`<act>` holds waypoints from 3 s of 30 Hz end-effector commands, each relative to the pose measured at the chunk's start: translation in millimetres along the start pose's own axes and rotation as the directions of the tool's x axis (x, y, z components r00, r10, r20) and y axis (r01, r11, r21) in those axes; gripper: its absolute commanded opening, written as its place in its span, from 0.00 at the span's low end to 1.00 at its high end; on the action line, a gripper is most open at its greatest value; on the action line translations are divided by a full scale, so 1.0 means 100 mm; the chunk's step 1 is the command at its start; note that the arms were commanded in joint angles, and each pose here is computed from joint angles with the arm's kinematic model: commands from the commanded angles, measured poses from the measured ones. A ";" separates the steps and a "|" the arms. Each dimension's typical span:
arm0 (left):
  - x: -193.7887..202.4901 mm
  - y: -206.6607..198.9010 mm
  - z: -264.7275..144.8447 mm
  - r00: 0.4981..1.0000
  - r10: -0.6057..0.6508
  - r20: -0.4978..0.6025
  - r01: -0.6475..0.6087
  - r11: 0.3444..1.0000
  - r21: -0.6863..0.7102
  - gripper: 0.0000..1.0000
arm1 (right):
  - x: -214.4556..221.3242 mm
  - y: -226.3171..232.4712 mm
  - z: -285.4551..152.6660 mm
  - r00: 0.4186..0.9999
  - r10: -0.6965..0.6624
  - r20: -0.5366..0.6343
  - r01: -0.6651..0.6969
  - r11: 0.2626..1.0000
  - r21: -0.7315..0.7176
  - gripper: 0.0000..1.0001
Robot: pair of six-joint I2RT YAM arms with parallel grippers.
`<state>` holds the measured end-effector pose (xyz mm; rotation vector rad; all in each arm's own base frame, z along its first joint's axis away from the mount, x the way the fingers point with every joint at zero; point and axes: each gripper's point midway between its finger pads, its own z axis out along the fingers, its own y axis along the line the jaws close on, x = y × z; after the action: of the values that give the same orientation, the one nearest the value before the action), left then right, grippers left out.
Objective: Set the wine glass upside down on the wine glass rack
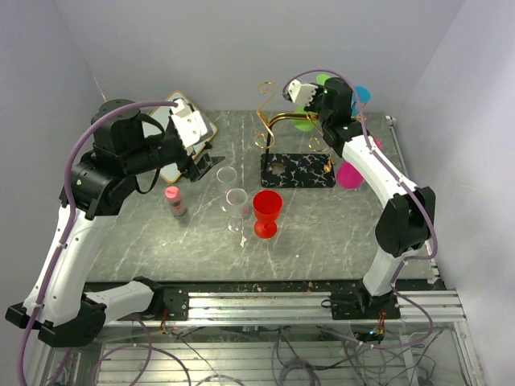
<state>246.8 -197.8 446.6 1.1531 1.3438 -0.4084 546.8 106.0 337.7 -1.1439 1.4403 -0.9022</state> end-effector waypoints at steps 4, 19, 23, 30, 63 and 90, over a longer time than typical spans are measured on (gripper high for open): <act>-0.02 0.00 -0.02 1.000 0.009 0.012 -0.010 1.000 0.006 0.92 | -0.01 -0.12 0.13 0.999 0.033 -0.005 -0.033 0.998 0.044 0.00; 0.00 0.00 -0.05 1.000 0.020 0.002 -0.020 1.000 0.000 0.92 | -0.08 -0.16 0.27 0.999 0.035 0.007 -0.036 0.998 0.058 0.00; 0.01 -0.01 -0.06 1.000 0.022 0.000 -0.022 1.000 -0.001 0.92 | -0.11 -0.18 0.28 0.999 0.038 0.014 -0.039 0.998 0.057 0.00; 0.01 -0.01 -0.06 1.000 0.024 -0.002 -0.024 1.000 -0.001 0.92 | -0.19 -0.13 0.31 0.999 0.028 0.035 -0.030 0.999 0.039 0.00; -0.01 -0.05 -0.10 0.999 0.031 0.009 -0.031 0.999 0.008 0.93 | -0.30 0.18 0.17 0.998 -0.006 0.063 0.010 0.998 -0.070 0.03; 0.02 -0.10 -0.18 0.999 0.044 0.003 -0.044 0.999 0.003 0.93 | -0.42 0.23 0.07 0.997 -0.007 0.077 0.013 0.997 -0.080 0.21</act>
<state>232.0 -189.1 440.8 1.1803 1.3330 -0.3847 560.5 150.3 311.6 -1.2541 1.4363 -0.8132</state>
